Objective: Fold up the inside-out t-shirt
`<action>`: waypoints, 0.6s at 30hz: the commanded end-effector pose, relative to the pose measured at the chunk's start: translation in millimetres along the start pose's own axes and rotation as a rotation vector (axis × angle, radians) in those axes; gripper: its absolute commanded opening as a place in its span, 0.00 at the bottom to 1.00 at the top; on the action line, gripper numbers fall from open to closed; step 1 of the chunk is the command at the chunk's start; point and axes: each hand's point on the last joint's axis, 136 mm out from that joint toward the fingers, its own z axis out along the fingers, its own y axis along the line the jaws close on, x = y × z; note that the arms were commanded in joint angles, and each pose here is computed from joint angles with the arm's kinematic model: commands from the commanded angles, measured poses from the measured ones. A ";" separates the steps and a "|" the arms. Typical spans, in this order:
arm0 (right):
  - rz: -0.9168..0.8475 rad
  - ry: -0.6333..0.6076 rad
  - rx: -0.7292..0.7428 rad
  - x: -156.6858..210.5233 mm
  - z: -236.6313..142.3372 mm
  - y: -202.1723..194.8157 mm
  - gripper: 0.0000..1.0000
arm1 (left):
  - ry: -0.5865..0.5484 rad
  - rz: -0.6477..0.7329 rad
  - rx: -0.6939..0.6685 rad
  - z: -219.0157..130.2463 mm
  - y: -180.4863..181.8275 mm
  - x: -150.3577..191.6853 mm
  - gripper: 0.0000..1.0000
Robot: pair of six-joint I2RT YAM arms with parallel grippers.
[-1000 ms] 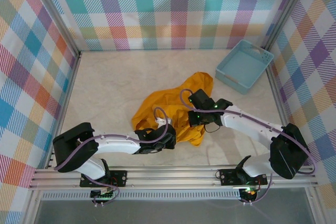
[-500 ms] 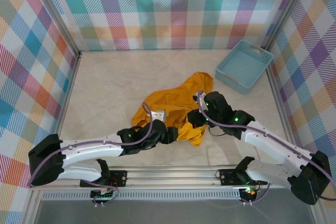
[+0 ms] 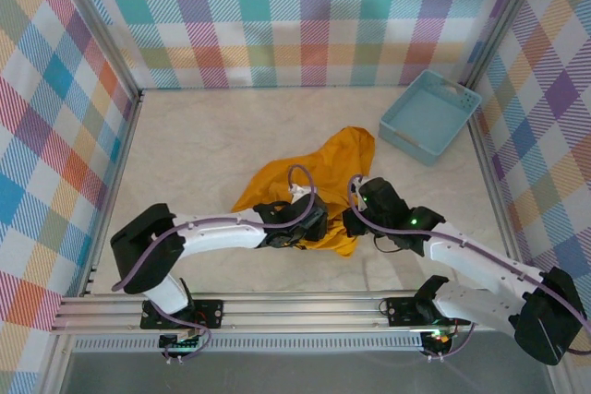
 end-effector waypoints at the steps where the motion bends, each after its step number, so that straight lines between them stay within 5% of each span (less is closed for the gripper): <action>1: 0.030 -0.008 0.079 1.6 2.9 -16.0 0.00 | 0.056 0.014 -0.050 5.9 9.4 10.2 0.44; 8: 0.070 0.039 0.187 11.5 8.9 -36.1 0.00 | 0.026 0.001 -0.004 4.0 6.8 10.7 0.01; 13: 0.125 0.096 0.257 22.1 10.2 -54.5 0.04 | -0.044 -0.010 0.033 -14.1 12.1 15.9 0.00; 18: -0.046 0.073 0.147 -7.4 -6.2 -24.2 0.33 | -0.082 0.027 0.100 -25.5 0.3 33.7 0.00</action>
